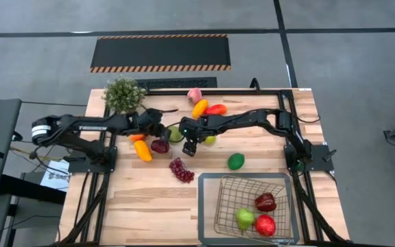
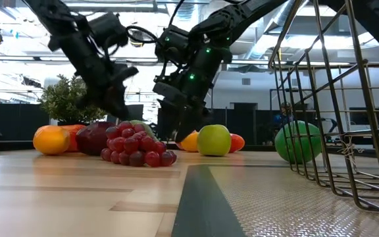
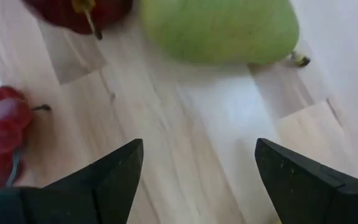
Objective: Build produce basket
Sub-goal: Put the green pear into the wire basket
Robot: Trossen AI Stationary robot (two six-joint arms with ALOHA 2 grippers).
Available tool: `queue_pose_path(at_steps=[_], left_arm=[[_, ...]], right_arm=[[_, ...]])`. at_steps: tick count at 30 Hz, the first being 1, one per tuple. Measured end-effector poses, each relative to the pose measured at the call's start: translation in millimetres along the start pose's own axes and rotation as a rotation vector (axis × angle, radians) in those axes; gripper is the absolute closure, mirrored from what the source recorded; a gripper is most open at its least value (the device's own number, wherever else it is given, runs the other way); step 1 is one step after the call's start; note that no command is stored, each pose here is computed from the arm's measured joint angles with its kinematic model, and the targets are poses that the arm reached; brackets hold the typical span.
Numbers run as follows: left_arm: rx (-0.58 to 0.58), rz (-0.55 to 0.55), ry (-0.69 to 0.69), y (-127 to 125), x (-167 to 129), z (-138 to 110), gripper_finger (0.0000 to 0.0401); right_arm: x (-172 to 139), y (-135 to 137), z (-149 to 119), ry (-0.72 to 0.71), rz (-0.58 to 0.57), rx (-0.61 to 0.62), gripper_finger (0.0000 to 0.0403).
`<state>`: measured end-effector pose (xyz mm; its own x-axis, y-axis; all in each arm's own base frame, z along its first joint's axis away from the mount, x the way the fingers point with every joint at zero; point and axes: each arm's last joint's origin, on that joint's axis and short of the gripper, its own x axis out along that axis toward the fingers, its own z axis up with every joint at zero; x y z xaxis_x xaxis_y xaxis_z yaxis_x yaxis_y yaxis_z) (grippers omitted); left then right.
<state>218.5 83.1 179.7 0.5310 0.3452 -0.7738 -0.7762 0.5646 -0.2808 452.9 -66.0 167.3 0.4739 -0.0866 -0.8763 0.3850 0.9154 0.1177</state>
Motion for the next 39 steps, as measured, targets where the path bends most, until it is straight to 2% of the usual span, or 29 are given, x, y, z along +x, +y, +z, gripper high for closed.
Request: queue_pose_path(at_steps=[4, 9, 16, 22, 27, 31, 35, 39], left_arm=[[-0.035, -0.020, 0.061, 4, 19, 0, 0.0396], [-0.042, -0.148, 0.075, -4, 38, 2, 0.0400], [-0.083, -0.185, 0.055, -7, 44, 6, 0.0400], [-0.072, -0.191, 0.057, -8, 44, 7, 0.0400], [-0.070, -0.192, 0.053, -8, 44, 7, 0.0399], [-0.069, -0.187, 0.046, -8, 44, 7, 0.0399], [-0.064, -0.174, 0.035, -7, 44, 8, 0.0399], [-0.064, -0.174, 0.036, -7, 44, 8, 0.0399]], right_arm=[[-21, 2, 7, -0.046, 0.016, -0.012, 0.0074], [-43, 5, 14, -0.111, 0.027, -0.114, 0.0074], [-36, -5, 15, -0.100, 0.003, -0.252, 0.0074], [-36, -29, 23, -0.144, -0.102, -0.189, 0.0074], [-37, -43, 26, -0.138, -0.057, -0.123, 0.0070], [-36, -39, 27, -0.150, -0.045, -0.174, 0.0070], [-37, -42, 29, -0.171, -0.047, -0.170, 0.0068], [-15, -53, 22, -0.096, -0.066, -0.094, 0.0056]])
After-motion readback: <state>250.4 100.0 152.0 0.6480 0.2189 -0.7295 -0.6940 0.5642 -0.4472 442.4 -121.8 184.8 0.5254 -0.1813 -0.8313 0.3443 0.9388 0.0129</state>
